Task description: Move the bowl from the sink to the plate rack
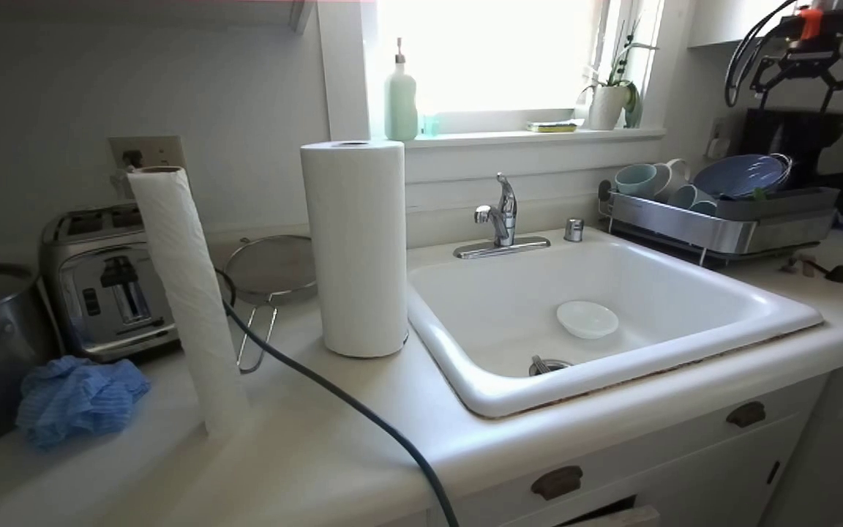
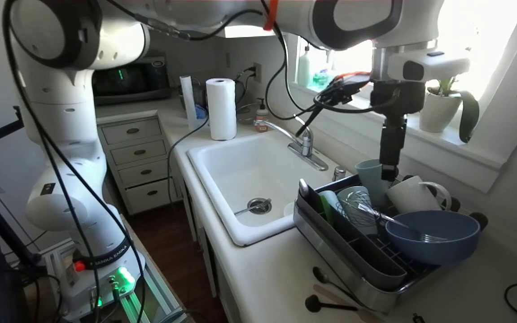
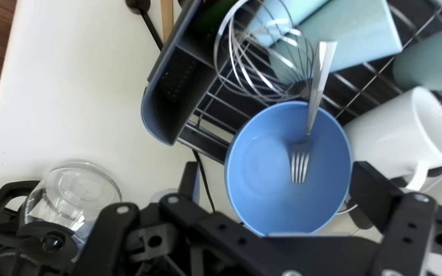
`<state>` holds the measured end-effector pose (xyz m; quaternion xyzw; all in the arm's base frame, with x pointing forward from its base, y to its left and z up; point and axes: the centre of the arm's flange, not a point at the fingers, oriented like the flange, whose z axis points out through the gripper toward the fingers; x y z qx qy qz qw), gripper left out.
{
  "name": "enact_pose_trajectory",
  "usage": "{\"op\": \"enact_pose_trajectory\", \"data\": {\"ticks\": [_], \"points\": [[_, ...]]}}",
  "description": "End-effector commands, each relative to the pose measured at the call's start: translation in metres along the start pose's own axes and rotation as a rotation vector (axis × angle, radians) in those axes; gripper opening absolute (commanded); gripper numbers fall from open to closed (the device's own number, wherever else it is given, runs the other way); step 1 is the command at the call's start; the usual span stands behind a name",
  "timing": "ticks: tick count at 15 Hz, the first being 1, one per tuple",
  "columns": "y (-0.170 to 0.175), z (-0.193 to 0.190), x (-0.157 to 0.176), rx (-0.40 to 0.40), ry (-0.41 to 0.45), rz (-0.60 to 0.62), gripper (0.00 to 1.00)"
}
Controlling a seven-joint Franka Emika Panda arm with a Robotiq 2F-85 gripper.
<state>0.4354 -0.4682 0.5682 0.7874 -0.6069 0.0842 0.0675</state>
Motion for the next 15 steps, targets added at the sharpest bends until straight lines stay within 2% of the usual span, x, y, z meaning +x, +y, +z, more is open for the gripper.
{"op": "enact_pose_trajectory", "data": {"ticks": [1,6,9,10,11,15], "points": [[0.033,-0.023,-0.08,0.059,-0.058,-0.183,1.0],[0.034,-0.038,-0.158,0.124,-0.101,-0.441,1.0],[0.042,-0.035,-0.209,0.154,-0.136,-0.598,1.0],[0.014,-0.038,-0.159,0.135,-0.125,-0.505,1.0],[0.016,-0.038,-0.169,0.141,-0.132,-0.518,1.0],[0.016,-0.037,-0.163,0.137,-0.131,-0.509,1.0]]}}
